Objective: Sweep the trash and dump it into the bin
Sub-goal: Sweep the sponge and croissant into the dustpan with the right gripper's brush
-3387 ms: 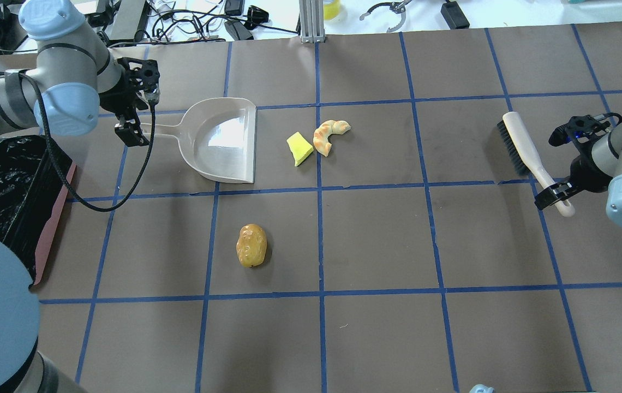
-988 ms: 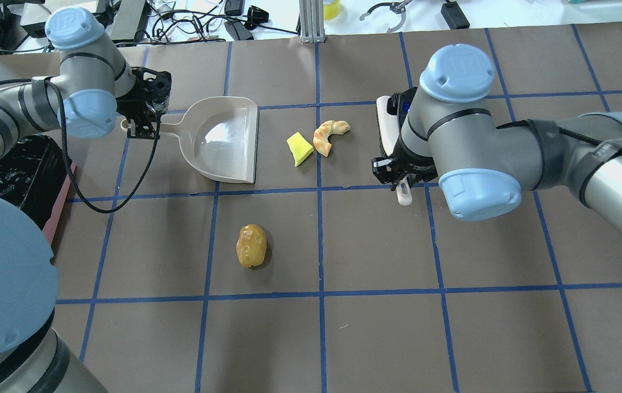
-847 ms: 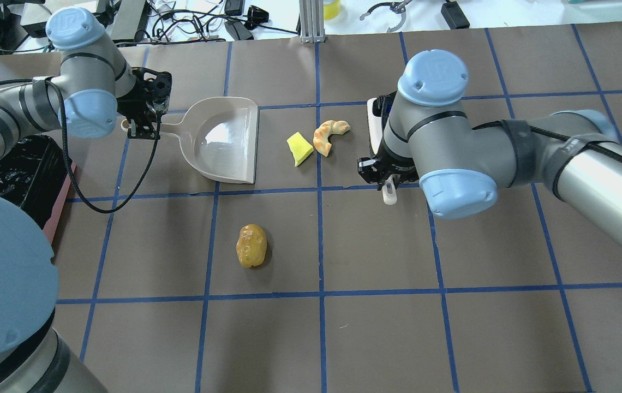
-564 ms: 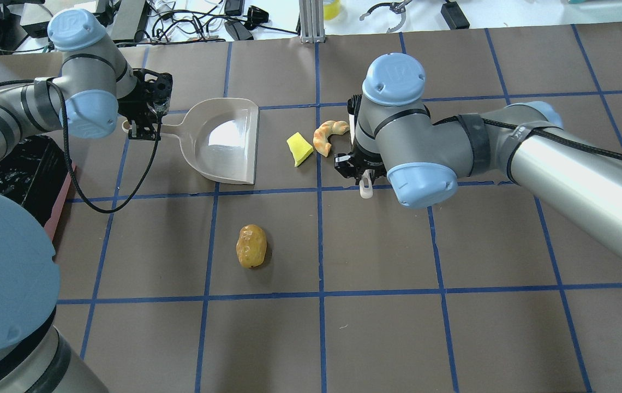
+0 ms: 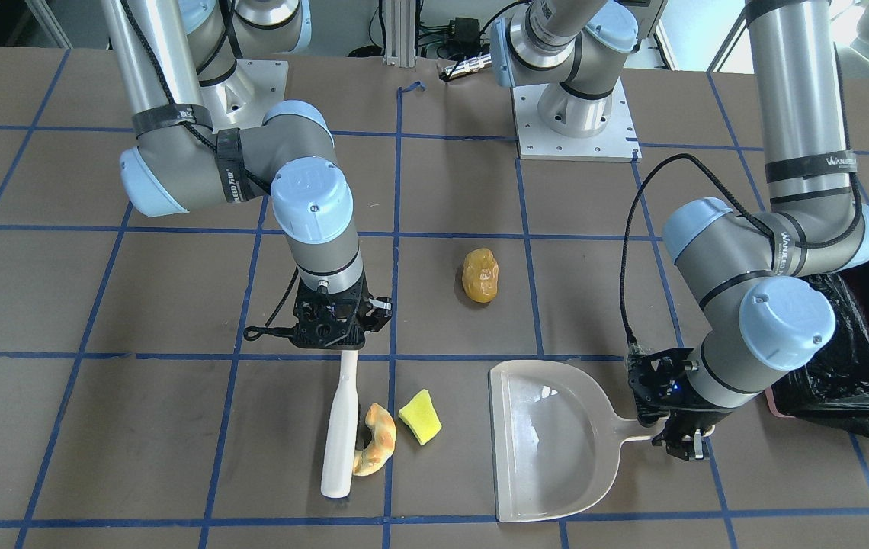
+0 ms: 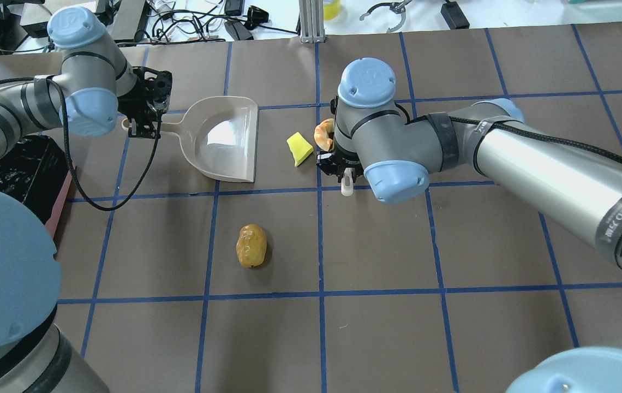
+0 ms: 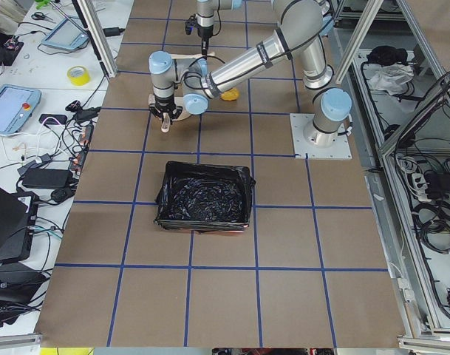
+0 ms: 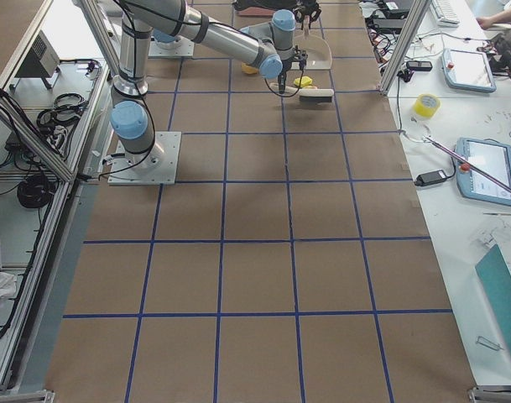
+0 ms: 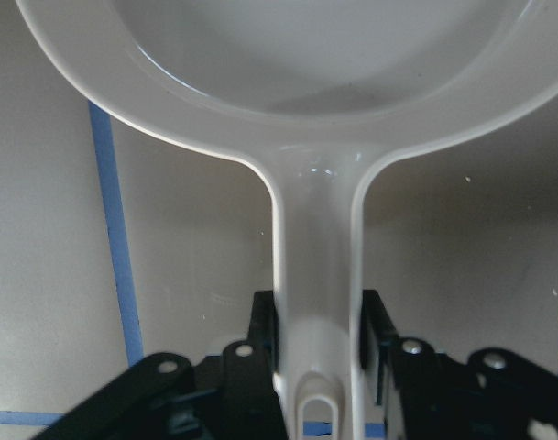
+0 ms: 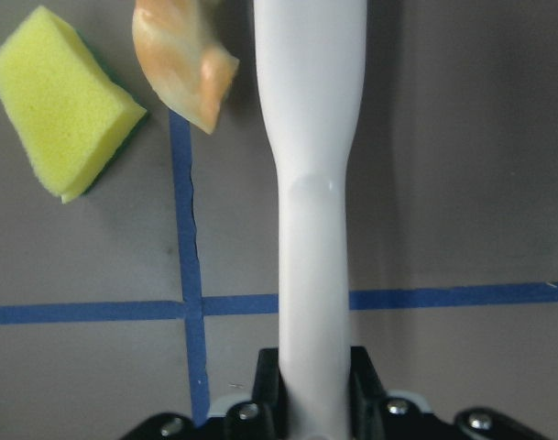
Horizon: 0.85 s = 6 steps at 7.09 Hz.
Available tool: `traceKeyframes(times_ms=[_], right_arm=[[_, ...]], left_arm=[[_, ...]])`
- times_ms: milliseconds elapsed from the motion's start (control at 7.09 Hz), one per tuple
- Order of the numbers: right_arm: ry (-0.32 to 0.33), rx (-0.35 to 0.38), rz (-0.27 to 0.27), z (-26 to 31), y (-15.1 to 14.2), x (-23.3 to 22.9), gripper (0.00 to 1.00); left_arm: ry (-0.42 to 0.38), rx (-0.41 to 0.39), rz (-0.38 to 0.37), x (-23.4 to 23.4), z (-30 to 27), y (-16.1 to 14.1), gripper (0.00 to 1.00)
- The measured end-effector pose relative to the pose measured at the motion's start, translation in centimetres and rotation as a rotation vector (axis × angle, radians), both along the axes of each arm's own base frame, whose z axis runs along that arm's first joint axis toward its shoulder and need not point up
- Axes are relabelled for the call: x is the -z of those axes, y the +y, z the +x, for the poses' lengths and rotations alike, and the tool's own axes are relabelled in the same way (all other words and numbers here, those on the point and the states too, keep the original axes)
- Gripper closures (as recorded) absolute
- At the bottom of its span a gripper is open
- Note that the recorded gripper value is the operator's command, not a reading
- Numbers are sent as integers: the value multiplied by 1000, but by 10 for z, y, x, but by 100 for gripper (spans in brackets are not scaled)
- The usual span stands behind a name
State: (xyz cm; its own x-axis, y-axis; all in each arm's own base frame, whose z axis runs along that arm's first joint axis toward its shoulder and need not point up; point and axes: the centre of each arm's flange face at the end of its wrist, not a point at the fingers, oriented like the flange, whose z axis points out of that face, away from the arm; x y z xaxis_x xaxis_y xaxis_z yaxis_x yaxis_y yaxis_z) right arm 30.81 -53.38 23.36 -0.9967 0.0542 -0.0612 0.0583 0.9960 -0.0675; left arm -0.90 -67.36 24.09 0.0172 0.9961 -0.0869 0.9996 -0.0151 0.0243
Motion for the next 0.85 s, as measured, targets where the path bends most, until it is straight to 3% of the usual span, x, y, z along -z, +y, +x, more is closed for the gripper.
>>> traceKeyframes(times_ms=[423,847], right_arm=[[-47,52,-22,59,-3,-1,100],[-143,95,5,117,2,0,100]], left_arm=[[-4,-1,0,-1,0,0,100],[-6,-2,0,0,1,0,100]])
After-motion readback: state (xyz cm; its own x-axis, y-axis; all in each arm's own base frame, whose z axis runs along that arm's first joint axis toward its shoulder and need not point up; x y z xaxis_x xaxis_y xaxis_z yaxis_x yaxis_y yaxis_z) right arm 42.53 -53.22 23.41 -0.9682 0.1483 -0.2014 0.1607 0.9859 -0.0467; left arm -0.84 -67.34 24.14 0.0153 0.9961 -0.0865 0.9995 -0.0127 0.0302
